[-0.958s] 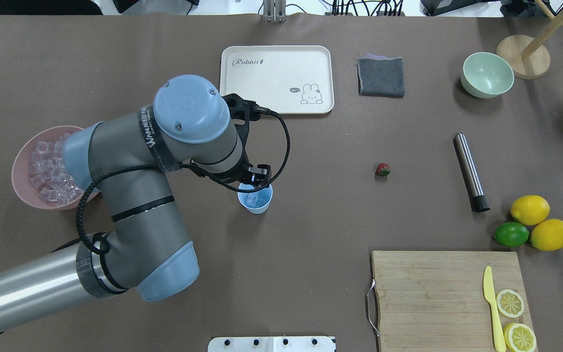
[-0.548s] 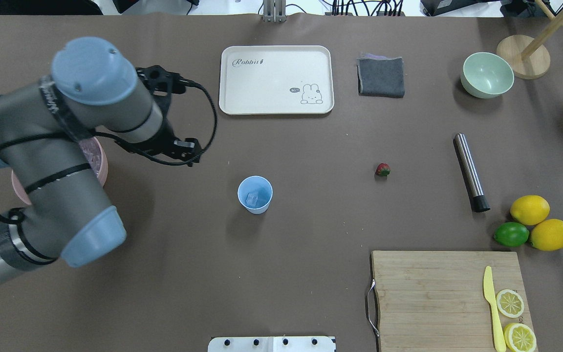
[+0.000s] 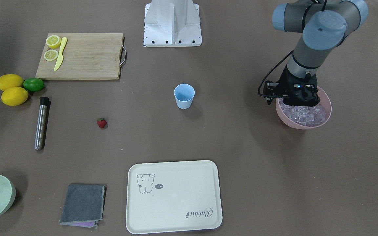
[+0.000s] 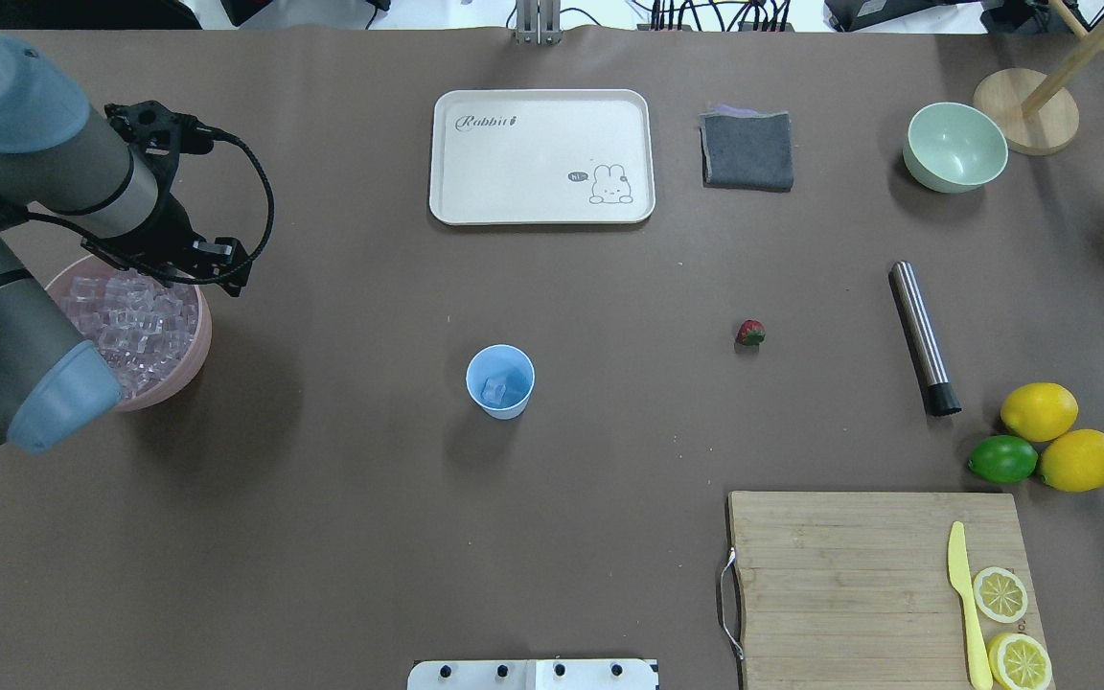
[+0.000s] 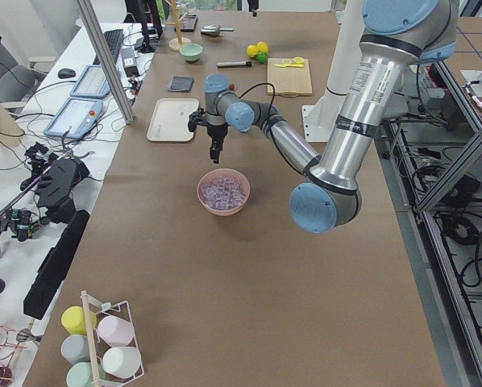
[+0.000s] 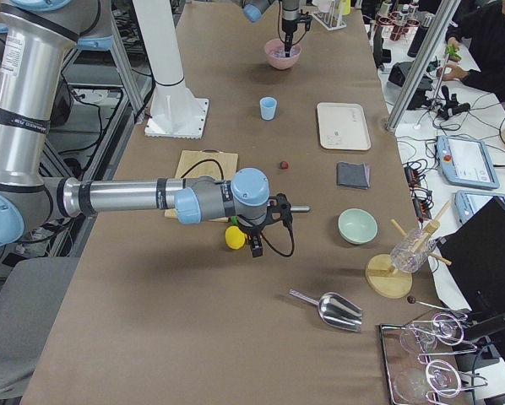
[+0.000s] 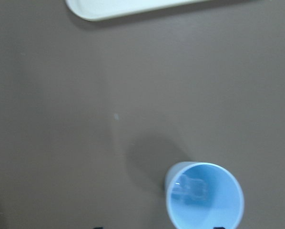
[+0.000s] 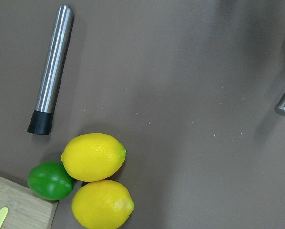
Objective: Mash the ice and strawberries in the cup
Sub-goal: 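Lower the left gripper into the ice bowl and grasp cubes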
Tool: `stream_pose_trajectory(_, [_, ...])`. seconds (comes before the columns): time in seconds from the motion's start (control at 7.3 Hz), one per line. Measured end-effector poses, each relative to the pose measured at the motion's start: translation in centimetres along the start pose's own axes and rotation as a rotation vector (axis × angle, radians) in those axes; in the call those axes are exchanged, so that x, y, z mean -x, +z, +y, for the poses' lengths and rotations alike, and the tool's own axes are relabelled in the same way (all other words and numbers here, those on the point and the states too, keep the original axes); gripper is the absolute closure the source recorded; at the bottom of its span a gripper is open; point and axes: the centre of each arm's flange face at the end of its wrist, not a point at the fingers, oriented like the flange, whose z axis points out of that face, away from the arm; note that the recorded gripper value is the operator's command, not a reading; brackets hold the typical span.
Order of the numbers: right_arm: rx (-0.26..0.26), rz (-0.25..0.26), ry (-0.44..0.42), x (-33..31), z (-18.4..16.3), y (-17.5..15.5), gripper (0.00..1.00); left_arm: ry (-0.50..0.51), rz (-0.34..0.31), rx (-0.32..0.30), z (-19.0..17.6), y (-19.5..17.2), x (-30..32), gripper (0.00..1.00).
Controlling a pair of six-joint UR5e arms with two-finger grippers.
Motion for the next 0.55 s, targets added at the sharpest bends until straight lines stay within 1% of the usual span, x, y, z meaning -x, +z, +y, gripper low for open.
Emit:
stream_pose_trajectory(0.27, [-0.001,-0.002,0.000,0.1,-0.1,0.0,0.00,0.060,-0.033,0.009,-0.4,0.7,4.1,0.42])
stream_pose_trajectory(0.55, [0.000,-0.003,0.000,0.0,0.0,0.0,0.00,0.080,-0.032,0.000,-0.1,1.9,6.7,0.40])
